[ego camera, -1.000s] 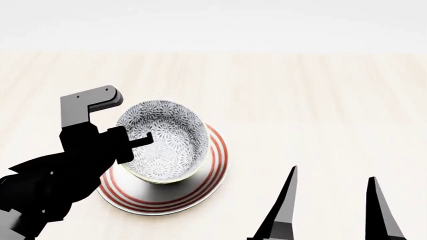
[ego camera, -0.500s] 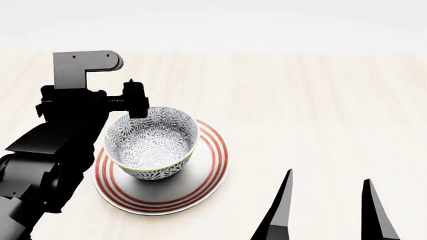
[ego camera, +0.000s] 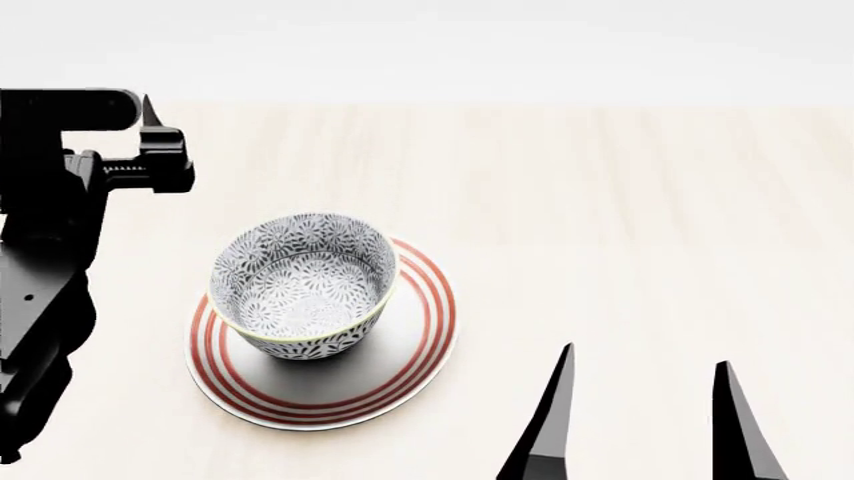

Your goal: Put the bowl on the plate.

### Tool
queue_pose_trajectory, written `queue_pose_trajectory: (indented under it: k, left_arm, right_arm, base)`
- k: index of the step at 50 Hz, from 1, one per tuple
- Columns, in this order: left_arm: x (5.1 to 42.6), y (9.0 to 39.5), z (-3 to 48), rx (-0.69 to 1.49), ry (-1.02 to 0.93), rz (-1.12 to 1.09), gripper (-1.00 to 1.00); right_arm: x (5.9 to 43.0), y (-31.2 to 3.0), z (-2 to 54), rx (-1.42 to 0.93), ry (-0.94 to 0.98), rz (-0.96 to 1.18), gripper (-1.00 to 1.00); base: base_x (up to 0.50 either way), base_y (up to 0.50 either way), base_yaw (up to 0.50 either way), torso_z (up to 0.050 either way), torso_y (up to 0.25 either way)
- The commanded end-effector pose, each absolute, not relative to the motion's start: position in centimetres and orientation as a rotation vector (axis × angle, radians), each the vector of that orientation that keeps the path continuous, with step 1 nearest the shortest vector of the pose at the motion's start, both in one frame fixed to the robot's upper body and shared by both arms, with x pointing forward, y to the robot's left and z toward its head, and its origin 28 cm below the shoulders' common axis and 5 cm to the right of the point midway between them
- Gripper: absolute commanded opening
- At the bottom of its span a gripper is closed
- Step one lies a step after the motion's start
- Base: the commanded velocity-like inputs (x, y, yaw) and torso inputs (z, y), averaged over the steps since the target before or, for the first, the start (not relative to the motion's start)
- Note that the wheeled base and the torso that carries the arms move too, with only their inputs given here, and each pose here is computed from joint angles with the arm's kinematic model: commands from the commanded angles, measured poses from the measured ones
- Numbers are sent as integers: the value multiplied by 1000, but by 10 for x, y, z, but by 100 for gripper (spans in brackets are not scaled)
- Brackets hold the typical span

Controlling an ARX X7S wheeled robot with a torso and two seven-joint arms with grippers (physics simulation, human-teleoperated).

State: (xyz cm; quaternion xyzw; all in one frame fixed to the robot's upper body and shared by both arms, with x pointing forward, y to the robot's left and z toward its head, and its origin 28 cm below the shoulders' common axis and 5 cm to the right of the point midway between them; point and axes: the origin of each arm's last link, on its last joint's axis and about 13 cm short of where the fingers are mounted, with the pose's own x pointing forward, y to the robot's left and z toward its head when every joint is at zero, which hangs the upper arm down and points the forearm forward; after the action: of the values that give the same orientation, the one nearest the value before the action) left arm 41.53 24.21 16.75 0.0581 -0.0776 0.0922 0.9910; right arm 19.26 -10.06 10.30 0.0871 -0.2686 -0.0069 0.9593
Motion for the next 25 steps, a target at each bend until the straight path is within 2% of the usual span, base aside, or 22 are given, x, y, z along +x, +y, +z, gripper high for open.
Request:
queue_pose_trajectory:
  k: [1,8,17,25]
  left_arm:
    - [375,266,143,182,-249,271,100]
    - [332,265,122,209,-278,294,100]
    - [271,259,108,211,-425,366,100]
    - [240,260,92,216,-465,411,100]
  right_arm:
    - [193,-100,104,160,-555,-13,100]
    - [193,-100,104,158,-552,-15,100]
    - [193,-99,103,157,-549,-14,100]
    - [193,-98,100,153,-546,-9,100]
  base:
    - [0,0,0,0,0]
    - [0,0,0,0,0]
    - [0,0,0,0,0]
    - [0,0,0,0,0]
